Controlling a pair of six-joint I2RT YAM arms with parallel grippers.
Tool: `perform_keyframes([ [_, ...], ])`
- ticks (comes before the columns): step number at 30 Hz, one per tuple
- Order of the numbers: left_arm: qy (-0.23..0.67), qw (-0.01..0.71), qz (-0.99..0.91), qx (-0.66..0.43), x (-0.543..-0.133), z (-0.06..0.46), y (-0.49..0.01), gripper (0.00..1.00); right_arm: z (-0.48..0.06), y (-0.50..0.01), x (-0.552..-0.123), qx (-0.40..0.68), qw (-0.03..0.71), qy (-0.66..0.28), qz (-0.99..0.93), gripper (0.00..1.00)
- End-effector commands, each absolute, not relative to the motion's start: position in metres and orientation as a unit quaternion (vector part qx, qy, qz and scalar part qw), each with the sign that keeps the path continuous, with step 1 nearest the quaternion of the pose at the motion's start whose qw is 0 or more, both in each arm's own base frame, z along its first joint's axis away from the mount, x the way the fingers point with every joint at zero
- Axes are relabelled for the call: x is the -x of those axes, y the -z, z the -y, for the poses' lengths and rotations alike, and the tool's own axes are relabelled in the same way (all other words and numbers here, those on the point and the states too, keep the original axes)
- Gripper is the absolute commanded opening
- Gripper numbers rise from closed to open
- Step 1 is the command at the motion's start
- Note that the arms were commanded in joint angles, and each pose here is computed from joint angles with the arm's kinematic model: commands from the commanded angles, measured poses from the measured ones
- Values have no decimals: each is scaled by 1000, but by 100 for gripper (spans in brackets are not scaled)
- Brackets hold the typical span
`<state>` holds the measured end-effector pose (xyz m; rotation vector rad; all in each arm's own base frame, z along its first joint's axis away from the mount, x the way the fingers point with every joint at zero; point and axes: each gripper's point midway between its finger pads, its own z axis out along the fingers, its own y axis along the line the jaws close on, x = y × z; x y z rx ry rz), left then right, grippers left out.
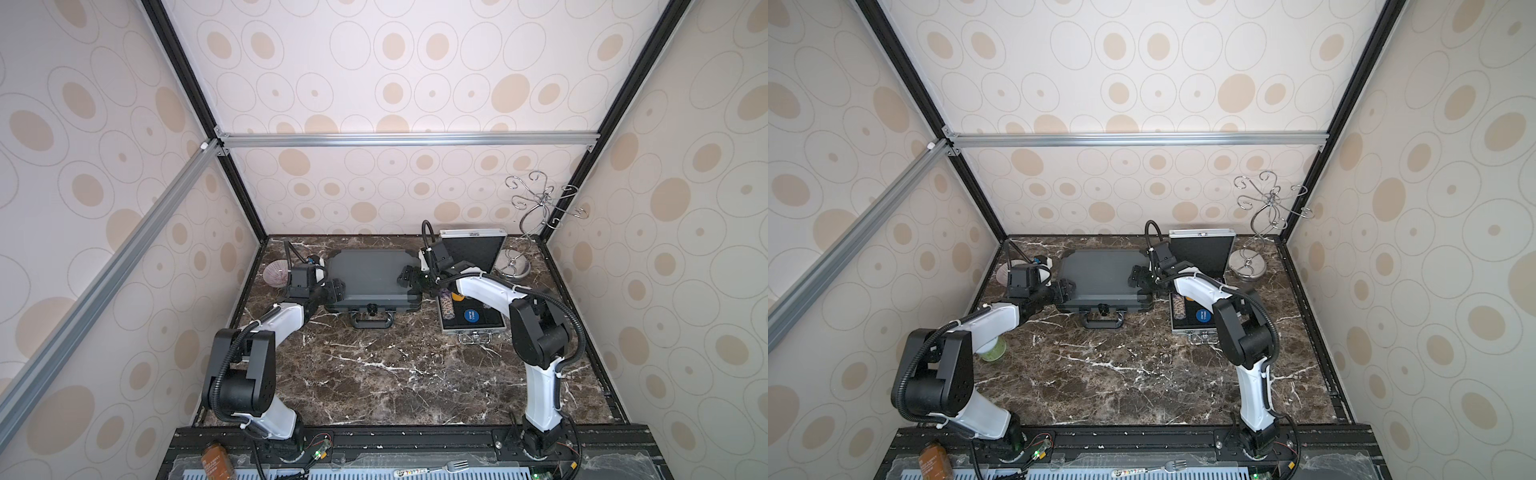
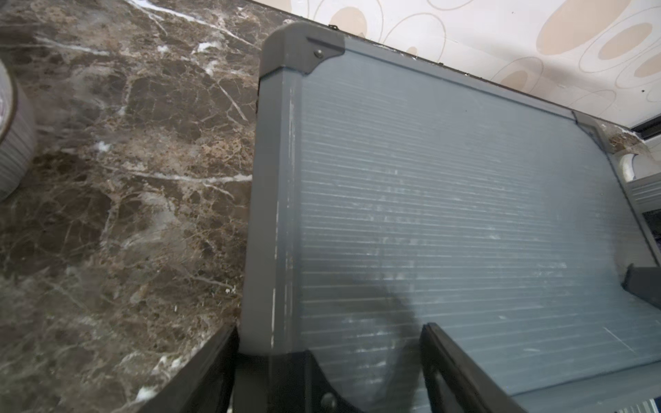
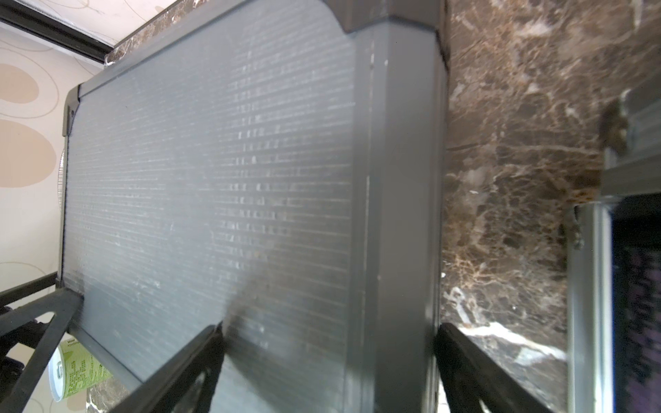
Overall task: Open the poker set cases
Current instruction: Adjust the poker set case at the center of the board, then pick up the poker set case from the center of the board.
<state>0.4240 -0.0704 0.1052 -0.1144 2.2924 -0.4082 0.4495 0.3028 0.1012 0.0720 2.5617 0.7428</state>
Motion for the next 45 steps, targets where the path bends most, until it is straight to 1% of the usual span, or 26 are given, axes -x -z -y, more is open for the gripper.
perform_keyframes([
  [1, 201, 274, -940, 21, -368, 107, -63, 81, -331, -100, -432, 19, 214, -294, -931, 95],
  [8, 164, 328, -930, 37, -382, 92, -93, 88, -322, -108, -432, 31, 236, -272, -932, 99],
  [11, 141, 351, -924, 45, -385, 83, -104, 94, -317, -108, -432, 29, 240, -264, -934, 100],
  [13, 131, 366, -920, 46, -386, 78, -112, 100, -315, -109, -431, 31, 244, -259, -934, 99],
  [16, 117, 390, -912, 54, -386, 71, -125, 100, -312, -115, -430, 35, 252, -254, -933, 99],
  [21, 109, 452, -882, 71, -378, 63, -159, 100, -301, -128, -428, 31, 280, -243, -928, 99],
  [25, 116, 484, -863, 82, -365, 64, -177, 100, -293, -137, -423, 19, 301, -245, -921, 99],
  [28, 129, 496, -854, 86, -350, 72, -181, 100, -288, -146, -415, 12, 323, -246, -914, 99],
  [35, 173, 489, -849, 97, -310, 92, -156, 100, -280, -152, -380, 10, 347, -246, -905, 100],
  [40, 200, 468, -855, 99, -293, 104, -123, 99, -285, -136, -349, 10, 341, -260, -903, 93],
  [45, 227, 463, -850, 110, -289, 110, -100, 99, -296, -108, -323, -2, 322, -285, -903, 86],
])
